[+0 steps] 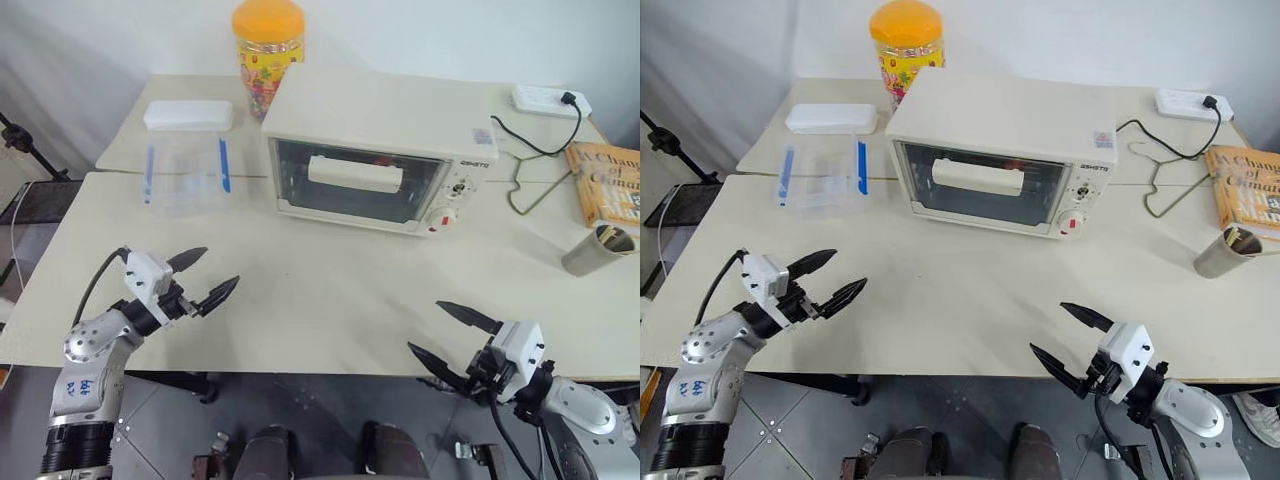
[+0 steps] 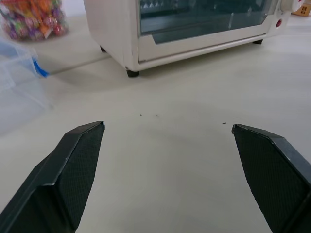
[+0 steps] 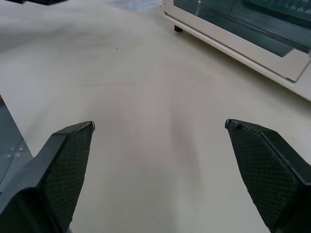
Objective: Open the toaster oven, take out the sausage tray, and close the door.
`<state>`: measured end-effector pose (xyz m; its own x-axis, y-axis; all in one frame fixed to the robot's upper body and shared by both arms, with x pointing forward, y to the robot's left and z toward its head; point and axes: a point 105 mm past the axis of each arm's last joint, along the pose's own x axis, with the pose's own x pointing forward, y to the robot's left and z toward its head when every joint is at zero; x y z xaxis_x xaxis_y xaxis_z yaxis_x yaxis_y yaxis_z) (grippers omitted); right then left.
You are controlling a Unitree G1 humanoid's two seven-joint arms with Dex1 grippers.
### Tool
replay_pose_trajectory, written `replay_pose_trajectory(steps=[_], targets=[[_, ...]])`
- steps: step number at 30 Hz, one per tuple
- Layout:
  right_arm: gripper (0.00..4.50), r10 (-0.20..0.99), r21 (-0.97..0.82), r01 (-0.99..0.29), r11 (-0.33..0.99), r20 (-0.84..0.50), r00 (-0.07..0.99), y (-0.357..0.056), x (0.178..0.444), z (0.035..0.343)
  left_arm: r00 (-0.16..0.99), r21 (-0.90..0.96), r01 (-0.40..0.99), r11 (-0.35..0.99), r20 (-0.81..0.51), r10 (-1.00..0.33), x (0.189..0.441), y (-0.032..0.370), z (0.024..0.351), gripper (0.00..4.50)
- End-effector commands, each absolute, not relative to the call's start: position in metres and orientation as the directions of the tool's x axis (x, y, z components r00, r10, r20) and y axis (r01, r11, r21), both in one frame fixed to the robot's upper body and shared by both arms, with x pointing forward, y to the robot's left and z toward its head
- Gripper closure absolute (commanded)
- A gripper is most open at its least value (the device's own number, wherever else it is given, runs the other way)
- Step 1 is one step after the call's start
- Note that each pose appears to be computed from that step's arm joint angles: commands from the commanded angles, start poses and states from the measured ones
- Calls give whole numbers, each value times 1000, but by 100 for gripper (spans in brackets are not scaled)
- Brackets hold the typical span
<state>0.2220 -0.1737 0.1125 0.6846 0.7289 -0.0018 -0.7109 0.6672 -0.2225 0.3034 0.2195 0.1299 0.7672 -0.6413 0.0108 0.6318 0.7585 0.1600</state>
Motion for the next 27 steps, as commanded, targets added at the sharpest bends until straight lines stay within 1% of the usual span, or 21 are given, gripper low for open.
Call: replay_pose_trajectory(steps=[1,4,6,9,12,15,18,21,25,27], targets=[[0,724,-180,-704,687,83,685,-167,227,134,735,169,664,729,31,-677,301,217,145,3],[0,717,-102,-711,695,157,679,-157,242,154,664,102,737,668,68,-744,291,215,157,3],[0,727,-75,-728,682,174,664,-148,253,165,606,68,789,611,86,-791,283,215,166,3],[0,743,-50,-750,660,192,641,-137,272,178,609,90,779,621,128,-783,282,220,183,3],[0,735,-34,-745,666,205,647,-128,293,187,594,126,783,609,138,-793,277,220,190,3],[0,732,-44,-743,668,223,644,-120,312,197,553,88,821,565,129,-823,267,216,192,3],[0,724,-49,-736,675,236,648,-116,323,203,529,52,841,538,125,-839,259,213,194,3],[0,723,-48,-737,674,247,645,-112,331,208,534,47,839,543,126,-836,257,213,196,3],[0,746,-90,-760,644,296,597,-96,336,220,534,41,840,541,115,-837,256,209,191,3],[0,741,-101,-756,646,319,591,-94,337,226,533,32,841,539,110,-839,256,208,189,3]])
